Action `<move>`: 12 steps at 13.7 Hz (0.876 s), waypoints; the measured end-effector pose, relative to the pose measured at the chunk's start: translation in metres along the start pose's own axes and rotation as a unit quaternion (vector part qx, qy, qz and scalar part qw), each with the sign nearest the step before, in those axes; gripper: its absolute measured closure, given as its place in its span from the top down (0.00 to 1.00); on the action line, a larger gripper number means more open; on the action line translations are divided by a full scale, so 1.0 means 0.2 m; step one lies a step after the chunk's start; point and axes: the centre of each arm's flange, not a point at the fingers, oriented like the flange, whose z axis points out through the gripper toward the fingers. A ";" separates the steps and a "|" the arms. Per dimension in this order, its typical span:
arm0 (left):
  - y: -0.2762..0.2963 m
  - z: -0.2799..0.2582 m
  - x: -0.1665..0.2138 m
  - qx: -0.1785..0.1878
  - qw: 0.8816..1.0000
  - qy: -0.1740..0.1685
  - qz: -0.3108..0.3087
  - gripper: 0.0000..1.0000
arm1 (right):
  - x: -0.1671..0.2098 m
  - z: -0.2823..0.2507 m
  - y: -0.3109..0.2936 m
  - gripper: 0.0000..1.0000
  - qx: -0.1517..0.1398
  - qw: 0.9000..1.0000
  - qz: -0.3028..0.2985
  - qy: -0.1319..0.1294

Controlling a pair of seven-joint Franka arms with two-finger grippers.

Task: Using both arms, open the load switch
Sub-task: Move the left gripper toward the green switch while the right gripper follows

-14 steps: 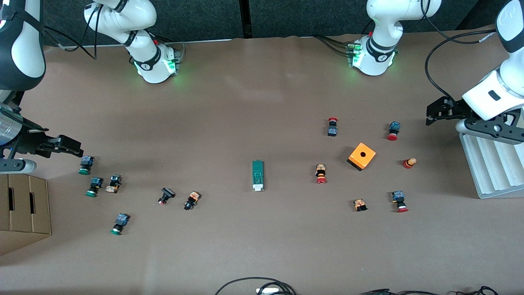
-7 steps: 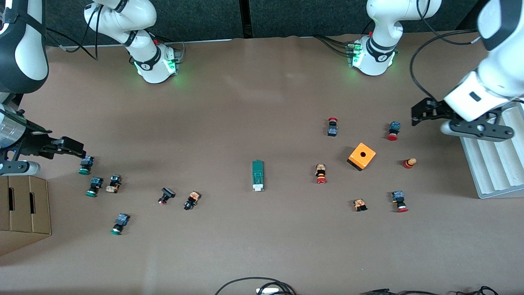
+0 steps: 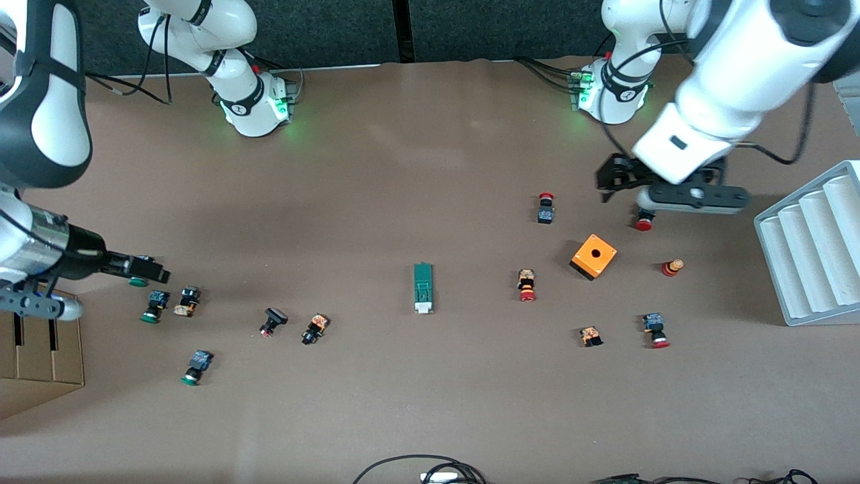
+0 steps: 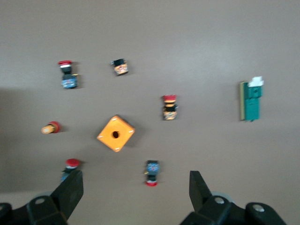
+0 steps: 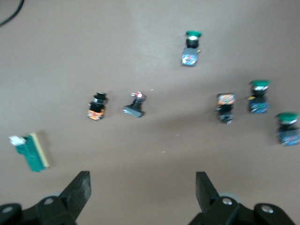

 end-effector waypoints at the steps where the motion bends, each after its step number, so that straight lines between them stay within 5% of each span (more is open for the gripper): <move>1: 0.08 0.02 0.00 -0.007 1.000 0.010 -0.006 1.00 | 0.03 0.03 -0.02 1.00 0.014 0.999 0.027 -0.007; 5: 0.41 0.14 -0.01 -0.038 0.997 0.028 -0.055 1.00 | 0.10 0.18 -0.15 1.00 0.048 0.990 0.131 -0.038; 12: 0.94 0.41 -0.15 0.003 0.990 0.095 -0.100 1.00 | 0.01 0.51 -0.73 1.00 0.025 0.944 0.324 -0.057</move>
